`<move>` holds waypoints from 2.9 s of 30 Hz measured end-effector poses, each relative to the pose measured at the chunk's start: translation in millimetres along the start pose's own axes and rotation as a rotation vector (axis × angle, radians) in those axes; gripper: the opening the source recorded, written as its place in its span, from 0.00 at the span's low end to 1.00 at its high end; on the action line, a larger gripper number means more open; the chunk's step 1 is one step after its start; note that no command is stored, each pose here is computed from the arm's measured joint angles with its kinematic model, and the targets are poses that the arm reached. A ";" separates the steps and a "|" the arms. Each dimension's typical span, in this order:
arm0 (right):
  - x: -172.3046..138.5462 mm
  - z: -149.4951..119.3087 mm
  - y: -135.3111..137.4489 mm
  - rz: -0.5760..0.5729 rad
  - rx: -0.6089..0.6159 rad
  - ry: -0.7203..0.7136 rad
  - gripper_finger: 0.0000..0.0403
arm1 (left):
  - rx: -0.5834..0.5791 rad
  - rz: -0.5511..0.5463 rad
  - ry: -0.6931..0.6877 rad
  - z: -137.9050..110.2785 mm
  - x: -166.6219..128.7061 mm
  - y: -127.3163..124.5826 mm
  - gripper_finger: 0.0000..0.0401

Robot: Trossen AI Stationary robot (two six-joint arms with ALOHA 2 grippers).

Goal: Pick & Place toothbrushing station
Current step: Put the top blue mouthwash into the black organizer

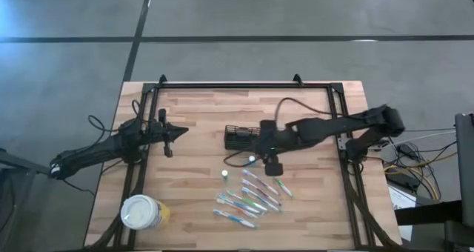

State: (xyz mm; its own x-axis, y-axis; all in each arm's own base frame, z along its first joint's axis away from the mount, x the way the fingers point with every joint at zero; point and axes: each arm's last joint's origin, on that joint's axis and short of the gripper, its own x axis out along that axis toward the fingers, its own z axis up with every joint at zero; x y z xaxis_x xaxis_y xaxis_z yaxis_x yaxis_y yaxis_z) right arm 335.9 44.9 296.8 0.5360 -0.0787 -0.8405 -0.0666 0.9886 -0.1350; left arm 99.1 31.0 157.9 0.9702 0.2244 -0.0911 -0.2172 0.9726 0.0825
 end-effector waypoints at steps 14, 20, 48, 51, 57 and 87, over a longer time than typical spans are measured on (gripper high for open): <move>63.8 8.5 13.4 0.070 -0.106 0.178 0.49 | -0.023 0.000 0.005 -0.4 0.3 0.0 0.01; 68.0 7.1 13.5 0.056 -0.097 0.188 0.49 | -0.020 0.000 0.005 -0.4 0.3 0.0 0.01; 92.9 -2.9 14.1 0.002 0.103 0.236 0.41 | -0.023 0.000 0.008 -0.7 0.5 0.0 0.01; 91.4 -2.0 13.5 0.000 0.105 0.223 0.40 | -0.023 0.000 0.009 -0.7 0.5 0.0 0.01; 91.8 -1.5 12.9 -0.001 0.114 0.211 0.40 | -0.023 0.000 0.008 -0.7 0.5 0.0 0.01; 95.9 -10.1 11.8 -0.015 0.138 0.207 0.21 | -0.025 0.000 0.008 -0.6 0.5 0.0 0.01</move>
State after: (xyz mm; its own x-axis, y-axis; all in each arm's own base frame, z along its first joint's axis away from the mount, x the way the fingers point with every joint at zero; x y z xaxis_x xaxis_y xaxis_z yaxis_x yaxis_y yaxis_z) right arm 378.0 47.8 209.3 0.3509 -0.1041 -0.9306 0.0633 0.9942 -0.0873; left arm 99.5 31.1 157.2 0.9694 0.2245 -0.0991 -0.2197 0.9739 0.0574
